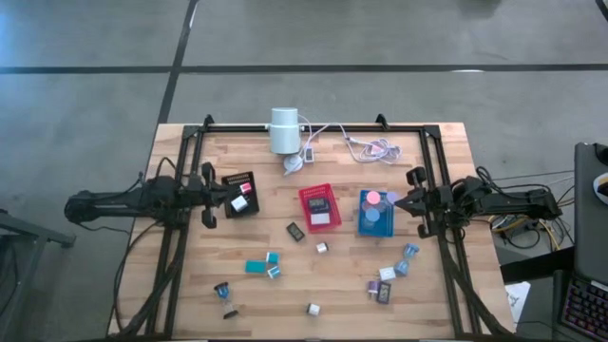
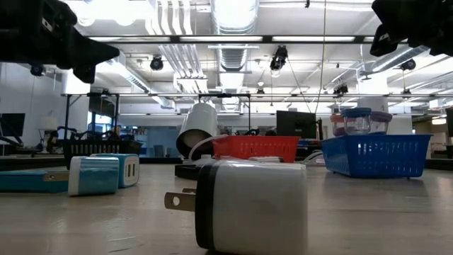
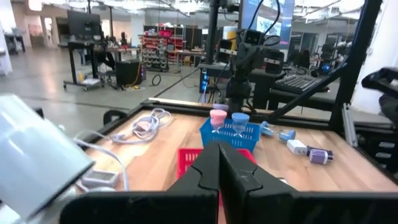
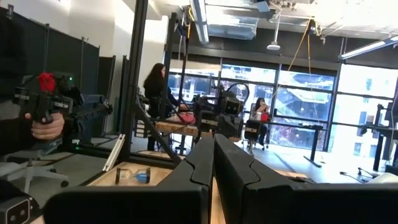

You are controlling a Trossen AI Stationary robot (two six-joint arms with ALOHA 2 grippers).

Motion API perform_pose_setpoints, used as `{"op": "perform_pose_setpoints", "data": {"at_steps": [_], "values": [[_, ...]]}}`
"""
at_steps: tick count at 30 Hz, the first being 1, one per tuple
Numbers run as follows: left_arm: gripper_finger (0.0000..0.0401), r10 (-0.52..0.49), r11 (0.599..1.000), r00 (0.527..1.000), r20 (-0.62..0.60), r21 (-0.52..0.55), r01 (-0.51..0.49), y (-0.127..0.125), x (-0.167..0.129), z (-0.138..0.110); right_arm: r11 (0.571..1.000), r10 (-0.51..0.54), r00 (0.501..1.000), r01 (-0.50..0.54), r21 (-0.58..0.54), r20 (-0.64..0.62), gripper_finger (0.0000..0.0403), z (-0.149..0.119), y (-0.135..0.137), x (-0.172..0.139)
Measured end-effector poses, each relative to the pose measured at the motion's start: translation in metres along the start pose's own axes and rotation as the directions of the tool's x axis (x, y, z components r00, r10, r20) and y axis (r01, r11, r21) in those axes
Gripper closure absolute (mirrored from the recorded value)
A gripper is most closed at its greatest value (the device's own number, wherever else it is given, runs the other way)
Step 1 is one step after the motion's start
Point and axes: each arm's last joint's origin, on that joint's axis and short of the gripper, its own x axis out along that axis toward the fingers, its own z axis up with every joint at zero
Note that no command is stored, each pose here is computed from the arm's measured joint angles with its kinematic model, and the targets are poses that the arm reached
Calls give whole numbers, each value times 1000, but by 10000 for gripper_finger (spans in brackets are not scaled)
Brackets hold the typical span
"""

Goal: Pick & Place Office items
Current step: Put the top blue charger adapter into the black bin

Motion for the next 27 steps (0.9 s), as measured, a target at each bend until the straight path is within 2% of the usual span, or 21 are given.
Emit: {"op": "perform_pose_setpoints", "data": {"at_steps": [7,11,14,18,22,27], "values": [[398,8,999,1000,-5,-32,-8,0,0,-2,1000,-2,1000,2,-28,-1,394,0,0,0],[398,3,998,1000,29,-56,-1,-1,-2,17,1000,-3,1000,2,-28,-3,394,0,0,0],[398,-36,997,999,9,-64,37,-3,-3,35,998,-10,1000,8,-56,-25,394,-2,0,0],[398,-43,997,999,-10,-58,42,-5,0,58,994,-74,996,70,-81,-47,394,-4,-2,0],[398,-70,997,992,-105,-48,65,-9,11,77,994,-104,992,101,-52,-65,394,-6,-3,0],[398,-77,997,961,-265,-35,70,-15,31,95,994,-104,992,101,-43,-69,394,-6,-3,0]]}}
